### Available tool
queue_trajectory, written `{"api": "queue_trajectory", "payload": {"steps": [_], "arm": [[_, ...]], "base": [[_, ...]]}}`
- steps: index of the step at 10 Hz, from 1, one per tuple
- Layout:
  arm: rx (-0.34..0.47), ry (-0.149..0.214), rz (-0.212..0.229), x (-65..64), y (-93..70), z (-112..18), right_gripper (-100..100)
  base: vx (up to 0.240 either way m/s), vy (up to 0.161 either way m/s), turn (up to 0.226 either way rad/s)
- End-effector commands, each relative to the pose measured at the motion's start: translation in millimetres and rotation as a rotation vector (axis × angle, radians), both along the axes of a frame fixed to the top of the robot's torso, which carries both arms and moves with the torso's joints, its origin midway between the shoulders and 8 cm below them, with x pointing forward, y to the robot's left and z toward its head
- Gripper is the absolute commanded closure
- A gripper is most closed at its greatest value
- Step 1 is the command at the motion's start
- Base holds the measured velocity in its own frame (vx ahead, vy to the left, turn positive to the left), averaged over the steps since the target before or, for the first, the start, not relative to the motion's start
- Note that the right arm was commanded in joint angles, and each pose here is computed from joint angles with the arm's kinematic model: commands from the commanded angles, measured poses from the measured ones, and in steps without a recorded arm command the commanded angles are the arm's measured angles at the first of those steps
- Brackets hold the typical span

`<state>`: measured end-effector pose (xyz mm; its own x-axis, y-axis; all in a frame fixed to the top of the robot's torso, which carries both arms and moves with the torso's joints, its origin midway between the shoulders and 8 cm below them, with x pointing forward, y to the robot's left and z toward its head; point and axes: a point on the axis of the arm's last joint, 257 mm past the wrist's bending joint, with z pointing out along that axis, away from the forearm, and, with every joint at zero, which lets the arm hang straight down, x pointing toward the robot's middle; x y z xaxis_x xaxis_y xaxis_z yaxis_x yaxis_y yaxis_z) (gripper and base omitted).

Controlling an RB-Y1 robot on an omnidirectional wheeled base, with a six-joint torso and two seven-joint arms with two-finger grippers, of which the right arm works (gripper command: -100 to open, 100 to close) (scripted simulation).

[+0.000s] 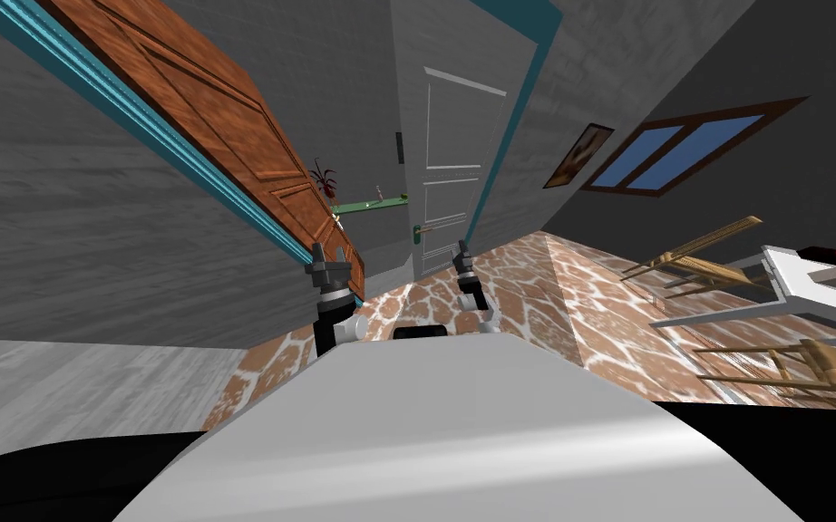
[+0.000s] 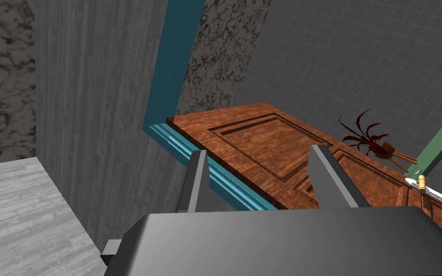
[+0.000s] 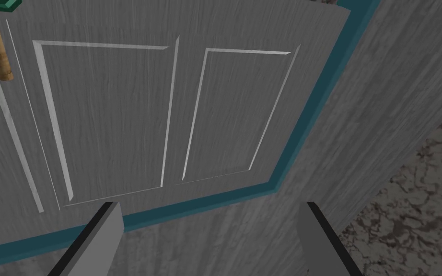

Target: Push the door open

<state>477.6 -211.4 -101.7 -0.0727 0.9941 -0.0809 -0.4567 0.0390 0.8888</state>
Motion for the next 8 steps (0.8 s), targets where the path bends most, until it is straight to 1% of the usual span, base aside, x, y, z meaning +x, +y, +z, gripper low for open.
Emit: {"api": "queue_trajectory", "payload": {"steps": [1, 8], "arm": [[0.002, 0.031, 0.010, 6.5, 1.5, -13.3, -100], [0.009, 0.152, 0.044, 33.7, 10.1, -63.1, -100]], "base": [[0.089, -0.018, 0.076], [0.094, -0.028, 0.074]]}}
